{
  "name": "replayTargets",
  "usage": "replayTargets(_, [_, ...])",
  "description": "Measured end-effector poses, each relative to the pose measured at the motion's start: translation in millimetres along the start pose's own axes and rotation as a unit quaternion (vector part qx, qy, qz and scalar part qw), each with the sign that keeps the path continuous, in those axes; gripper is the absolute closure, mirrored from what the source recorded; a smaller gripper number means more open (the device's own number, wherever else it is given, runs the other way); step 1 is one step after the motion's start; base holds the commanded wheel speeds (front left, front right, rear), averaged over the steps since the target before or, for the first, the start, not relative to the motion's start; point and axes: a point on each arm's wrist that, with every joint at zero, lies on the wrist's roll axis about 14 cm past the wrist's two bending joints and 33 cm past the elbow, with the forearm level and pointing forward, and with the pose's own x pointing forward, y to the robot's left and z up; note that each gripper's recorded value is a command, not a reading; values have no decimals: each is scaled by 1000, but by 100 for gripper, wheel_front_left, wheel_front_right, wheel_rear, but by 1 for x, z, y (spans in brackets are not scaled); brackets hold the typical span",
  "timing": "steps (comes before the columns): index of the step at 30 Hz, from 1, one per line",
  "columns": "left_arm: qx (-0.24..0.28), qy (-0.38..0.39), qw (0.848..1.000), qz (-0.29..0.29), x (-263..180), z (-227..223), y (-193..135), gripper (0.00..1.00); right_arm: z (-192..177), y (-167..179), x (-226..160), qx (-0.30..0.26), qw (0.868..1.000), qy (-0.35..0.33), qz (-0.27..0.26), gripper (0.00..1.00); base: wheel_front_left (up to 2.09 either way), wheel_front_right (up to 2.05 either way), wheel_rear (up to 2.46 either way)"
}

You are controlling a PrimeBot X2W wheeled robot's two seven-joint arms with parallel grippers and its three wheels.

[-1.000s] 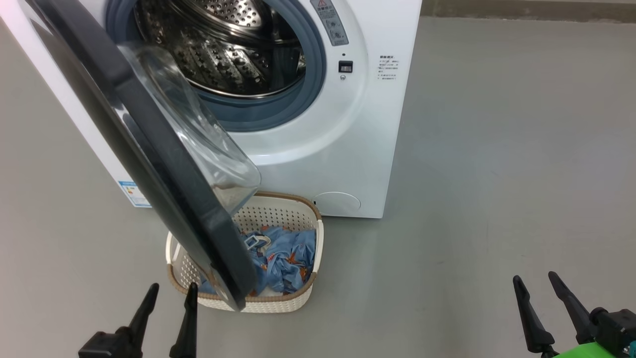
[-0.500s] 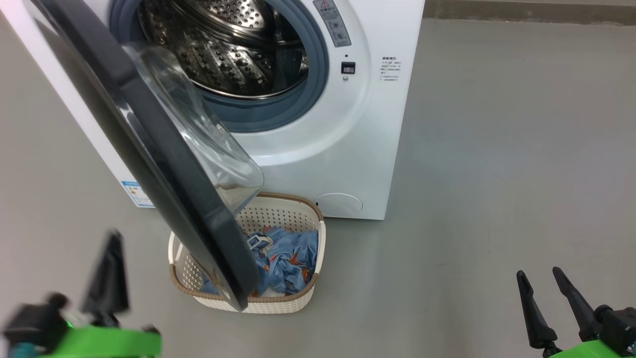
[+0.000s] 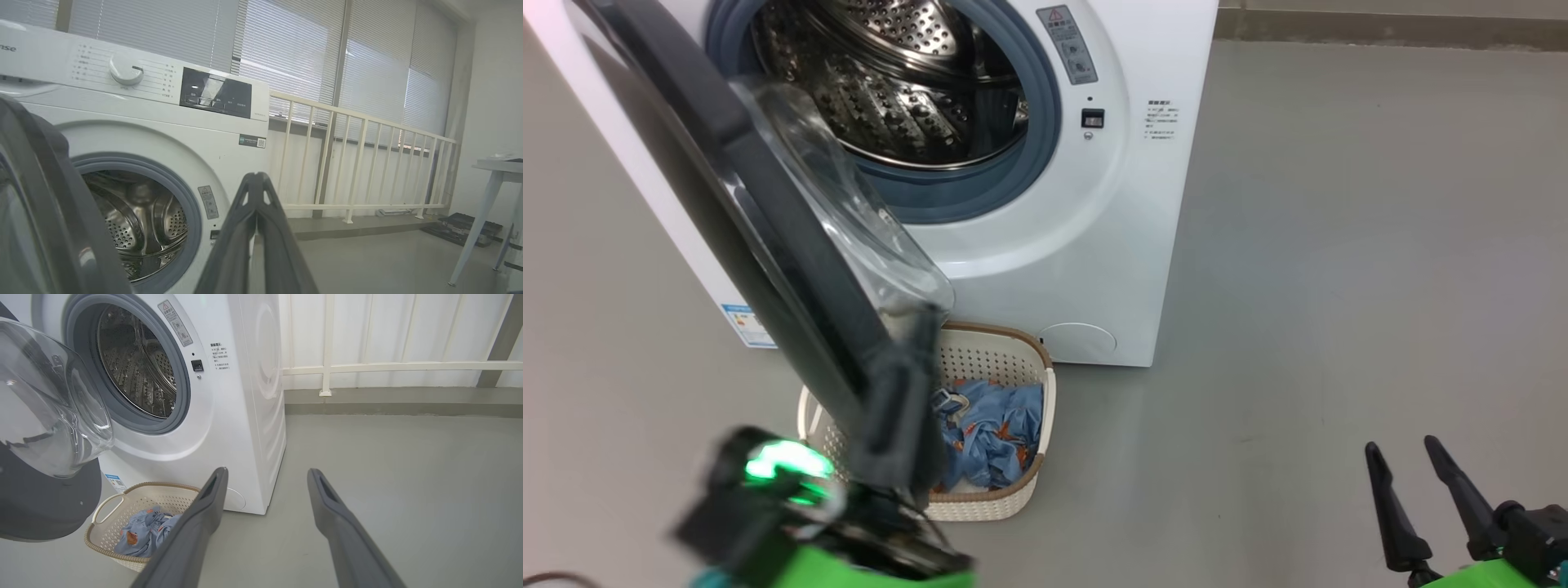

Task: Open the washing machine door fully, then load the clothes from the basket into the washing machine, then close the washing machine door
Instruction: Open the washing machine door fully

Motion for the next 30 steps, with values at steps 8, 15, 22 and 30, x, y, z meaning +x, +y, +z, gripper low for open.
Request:
replayTargets(8, [-76, 150, 986, -17, -23, -92, -28, 100, -4, 2, -2, 6, 1000, 5, 1, 0, 0, 0, 0])
replayTargets(15, [-100, 233, 966, 42, -58, -150, -5, 100, -6, 2, -3, 7, 1000, 9, 2, 0, 0, 0, 0])
replayTargets(22, [-98, 244, 962, 77, -60, -164, 17, 100, -7, 2, -2, 7, 1000, 10, 3, 0, 0, 0, 0])
replayTargets(30, [-90, 239, 961, 105, -56, -165, 39, 100, -9, 3, 0, 7, 1000, 13, 4, 0, 0, 0, 0])
